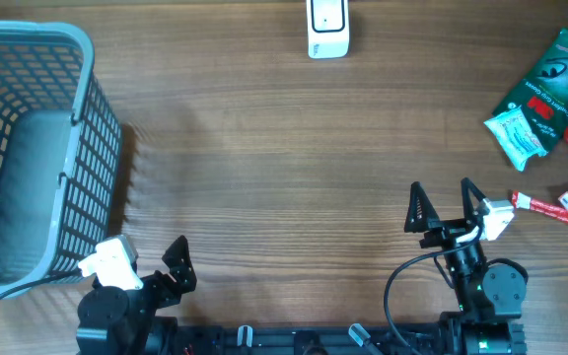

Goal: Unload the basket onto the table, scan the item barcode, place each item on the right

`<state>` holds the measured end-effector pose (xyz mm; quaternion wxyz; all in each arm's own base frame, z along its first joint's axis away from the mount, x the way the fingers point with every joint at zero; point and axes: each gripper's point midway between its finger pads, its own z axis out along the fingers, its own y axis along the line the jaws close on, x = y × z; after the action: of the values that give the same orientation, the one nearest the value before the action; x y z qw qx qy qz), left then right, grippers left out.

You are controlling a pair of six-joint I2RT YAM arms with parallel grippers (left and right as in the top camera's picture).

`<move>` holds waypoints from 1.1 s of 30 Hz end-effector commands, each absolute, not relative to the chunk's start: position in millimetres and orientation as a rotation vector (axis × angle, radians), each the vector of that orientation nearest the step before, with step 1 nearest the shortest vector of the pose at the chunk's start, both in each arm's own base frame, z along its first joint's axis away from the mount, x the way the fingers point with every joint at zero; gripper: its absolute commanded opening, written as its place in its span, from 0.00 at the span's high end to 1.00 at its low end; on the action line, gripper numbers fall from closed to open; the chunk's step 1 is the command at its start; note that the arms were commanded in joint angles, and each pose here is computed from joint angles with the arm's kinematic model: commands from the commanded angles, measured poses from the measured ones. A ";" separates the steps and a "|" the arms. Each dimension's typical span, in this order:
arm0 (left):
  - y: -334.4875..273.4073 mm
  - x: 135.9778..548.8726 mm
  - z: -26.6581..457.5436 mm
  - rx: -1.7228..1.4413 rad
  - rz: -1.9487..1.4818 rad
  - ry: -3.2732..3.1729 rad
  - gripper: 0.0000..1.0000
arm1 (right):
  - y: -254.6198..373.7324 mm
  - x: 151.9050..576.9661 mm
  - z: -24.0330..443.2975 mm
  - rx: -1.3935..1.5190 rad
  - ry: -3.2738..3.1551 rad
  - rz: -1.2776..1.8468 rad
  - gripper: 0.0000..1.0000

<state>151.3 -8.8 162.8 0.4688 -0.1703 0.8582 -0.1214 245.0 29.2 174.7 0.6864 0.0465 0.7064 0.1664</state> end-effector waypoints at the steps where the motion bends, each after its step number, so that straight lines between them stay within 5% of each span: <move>1: -12.9 155.9 172.2 -0.383 -0.325 2.059 0.00 | 27.3 244.7 177.8 0.122 1.566 0.372 0.00; 5: -8.9 187.2 208.9 -0.356 -0.329 1.825 0.00 | 27.3 244.7 177.8 0.122 1.566 0.371 0.00; 12: -10.1 233.7 204.5 -0.157 -0.201 1.601 0.00 | 27.3 244.7 177.8 0.122 1.566 0.372 0.00; 20: -1.0 241.1 153.8 -0.084 -0.065 1.705 0.00 | 27.3 244.7 177.8 0.122 1.566 0.372 0.00; 33: -4.1 241.9 155.2 -0.008 -0.026 1.695 0.00 | 27.3 244.7 177.8 0.122 1.566 0.371 0.00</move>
<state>241.7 -4.0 155.2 0.6578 -0.0190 0.7526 -0.0220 244.9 29.2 174.9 0.6866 0.0464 0.7062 0.1664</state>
